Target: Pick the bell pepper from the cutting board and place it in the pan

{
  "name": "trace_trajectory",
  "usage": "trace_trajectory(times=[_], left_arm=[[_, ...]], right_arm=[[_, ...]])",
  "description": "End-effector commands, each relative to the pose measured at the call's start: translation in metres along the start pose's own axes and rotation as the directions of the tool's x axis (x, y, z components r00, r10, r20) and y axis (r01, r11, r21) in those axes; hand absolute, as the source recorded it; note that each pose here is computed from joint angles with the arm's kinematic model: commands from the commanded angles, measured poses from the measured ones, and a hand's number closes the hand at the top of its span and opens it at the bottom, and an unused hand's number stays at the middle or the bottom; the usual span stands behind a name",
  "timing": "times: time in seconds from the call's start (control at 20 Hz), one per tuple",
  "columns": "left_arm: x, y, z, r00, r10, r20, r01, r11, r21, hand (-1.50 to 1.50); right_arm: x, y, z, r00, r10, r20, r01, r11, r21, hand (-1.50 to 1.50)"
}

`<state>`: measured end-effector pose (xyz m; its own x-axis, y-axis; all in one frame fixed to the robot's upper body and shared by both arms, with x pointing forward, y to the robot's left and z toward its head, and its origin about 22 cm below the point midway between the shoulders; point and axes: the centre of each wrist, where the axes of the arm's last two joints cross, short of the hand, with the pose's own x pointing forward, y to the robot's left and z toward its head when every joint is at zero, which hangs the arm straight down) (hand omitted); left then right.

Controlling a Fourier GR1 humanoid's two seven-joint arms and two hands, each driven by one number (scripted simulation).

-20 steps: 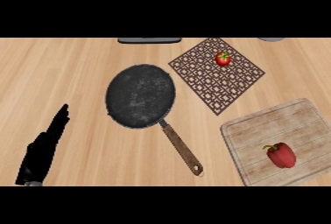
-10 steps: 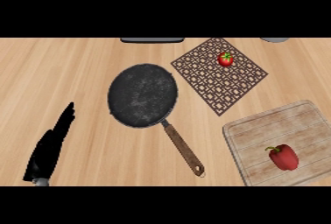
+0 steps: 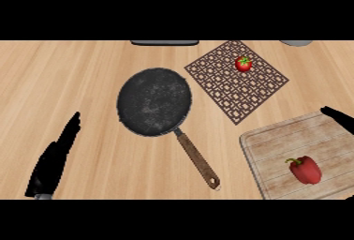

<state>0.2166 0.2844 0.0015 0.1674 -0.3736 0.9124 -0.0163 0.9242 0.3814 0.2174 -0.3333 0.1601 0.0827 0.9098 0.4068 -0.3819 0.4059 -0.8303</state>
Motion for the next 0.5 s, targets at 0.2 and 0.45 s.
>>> trace_trajectory(times=[0.2, 0.45], left_arm=[[0.005, 0.017, 0.001, 1.000, -0.013, -0.005, 0.013, 1.000, 0.001, 0.00], [-0.006, -0.002, 0.006, 1.000, 0.006, -0.007, -0.006, 1.000, 0.009, 0.00]], right_arm=[[0.033, 0.011, -0.008, 0.972, 0.204, -0.119, -0.187, 0.972, 0.139, -1.50], [0.037, 0.029, -0.013, 0.958, 0.240, -0.156, -0.207, 0.958, 0.201, -1.50]])
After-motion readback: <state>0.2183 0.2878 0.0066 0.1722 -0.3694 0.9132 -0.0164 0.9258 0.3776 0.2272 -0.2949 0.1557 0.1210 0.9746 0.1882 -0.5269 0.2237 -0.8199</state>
